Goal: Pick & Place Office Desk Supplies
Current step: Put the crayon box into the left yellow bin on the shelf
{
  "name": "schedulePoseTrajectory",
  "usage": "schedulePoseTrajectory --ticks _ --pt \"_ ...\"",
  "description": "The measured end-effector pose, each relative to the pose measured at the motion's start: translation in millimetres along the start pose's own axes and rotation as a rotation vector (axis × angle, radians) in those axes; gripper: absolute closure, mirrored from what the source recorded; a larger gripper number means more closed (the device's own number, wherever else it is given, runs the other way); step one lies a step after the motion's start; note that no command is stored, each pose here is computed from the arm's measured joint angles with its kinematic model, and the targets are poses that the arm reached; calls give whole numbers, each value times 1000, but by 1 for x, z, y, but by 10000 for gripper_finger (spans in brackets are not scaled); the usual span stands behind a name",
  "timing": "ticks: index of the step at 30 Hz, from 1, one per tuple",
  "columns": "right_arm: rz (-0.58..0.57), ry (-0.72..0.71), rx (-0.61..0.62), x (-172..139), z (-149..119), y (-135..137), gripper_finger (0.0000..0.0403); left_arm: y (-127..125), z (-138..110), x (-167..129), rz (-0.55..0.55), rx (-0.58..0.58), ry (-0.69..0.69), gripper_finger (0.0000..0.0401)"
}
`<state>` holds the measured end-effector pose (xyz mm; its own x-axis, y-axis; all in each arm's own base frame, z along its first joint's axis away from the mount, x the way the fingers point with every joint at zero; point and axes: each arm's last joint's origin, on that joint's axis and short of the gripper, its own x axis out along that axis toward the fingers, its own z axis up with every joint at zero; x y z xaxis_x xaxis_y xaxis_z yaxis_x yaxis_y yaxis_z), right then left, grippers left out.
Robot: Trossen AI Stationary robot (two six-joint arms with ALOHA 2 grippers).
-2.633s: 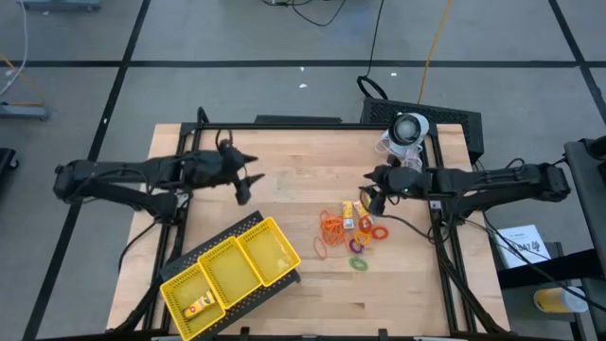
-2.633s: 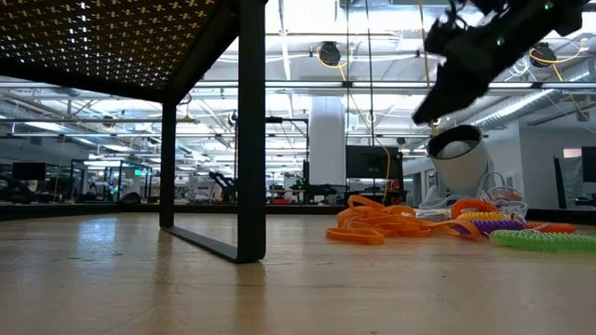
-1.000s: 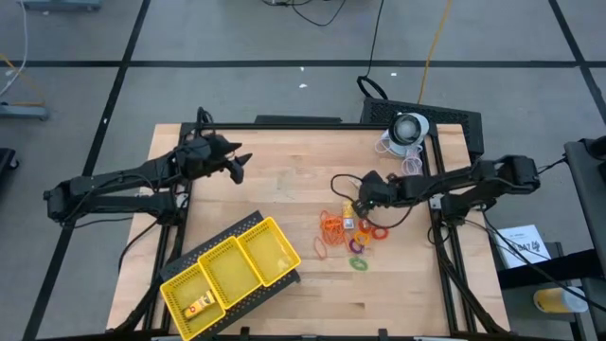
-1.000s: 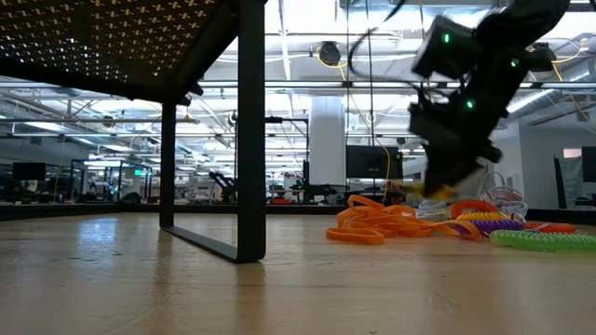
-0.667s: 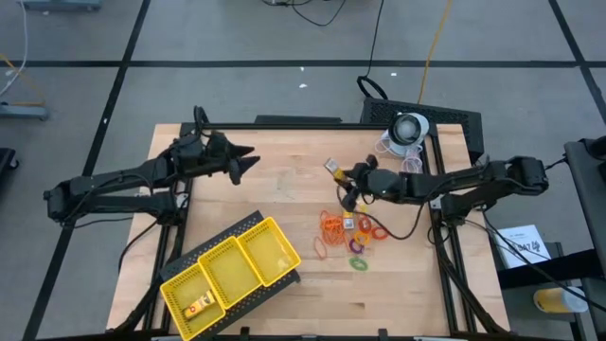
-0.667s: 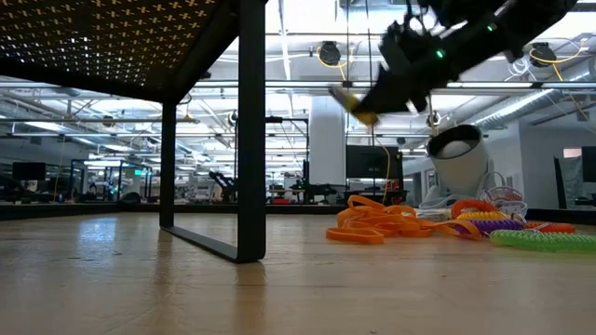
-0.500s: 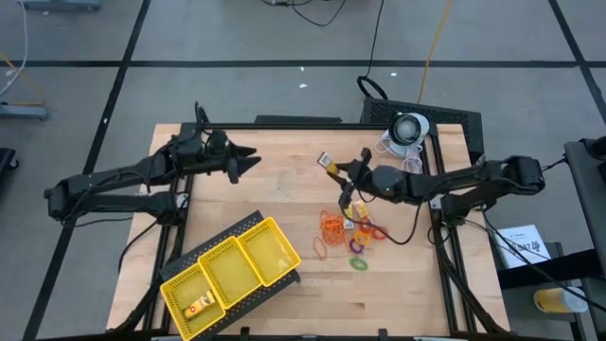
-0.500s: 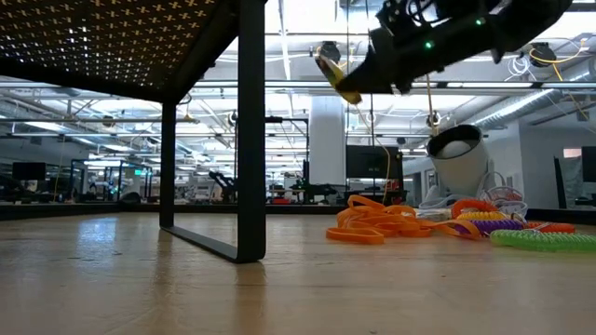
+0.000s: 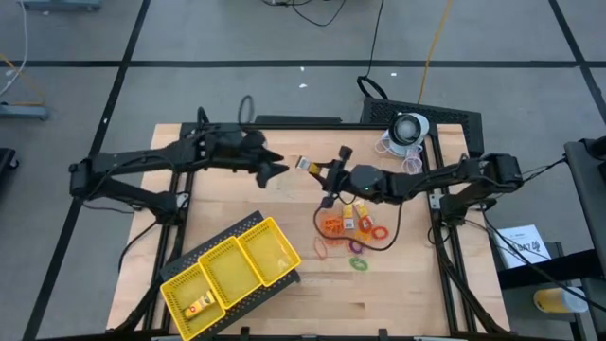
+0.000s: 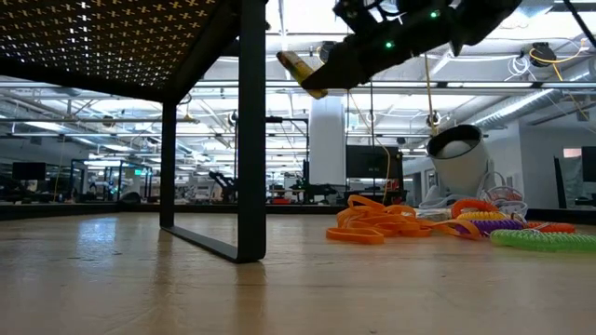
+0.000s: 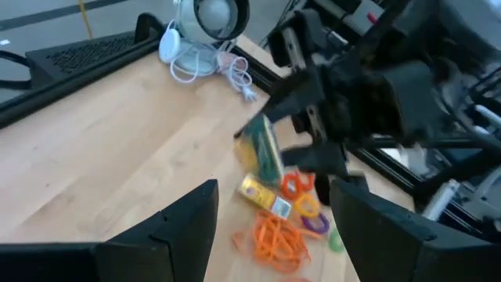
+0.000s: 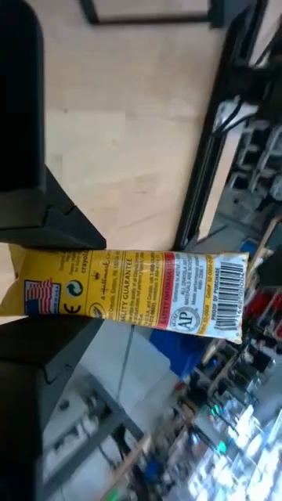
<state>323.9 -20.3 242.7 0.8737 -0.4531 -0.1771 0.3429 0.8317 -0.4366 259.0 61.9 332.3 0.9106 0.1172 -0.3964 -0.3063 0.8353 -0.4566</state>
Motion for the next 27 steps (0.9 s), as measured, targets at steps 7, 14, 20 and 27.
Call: schedulePoseTrajectory --ticks 7,14,20,27 --pt "-87 37 -128 1 4 11 299 1 9 26 47 -2 -2 148" --pt "-97 20 -137 1 6 9 297 2 6 41 26 -8 8 148" --pt "-96 18 -134 1 6 9 299 2 4 49 23 -6 12 148" --pt "-93 17 -137 1 6 10 297 2 5 49 18 -5 4 194"
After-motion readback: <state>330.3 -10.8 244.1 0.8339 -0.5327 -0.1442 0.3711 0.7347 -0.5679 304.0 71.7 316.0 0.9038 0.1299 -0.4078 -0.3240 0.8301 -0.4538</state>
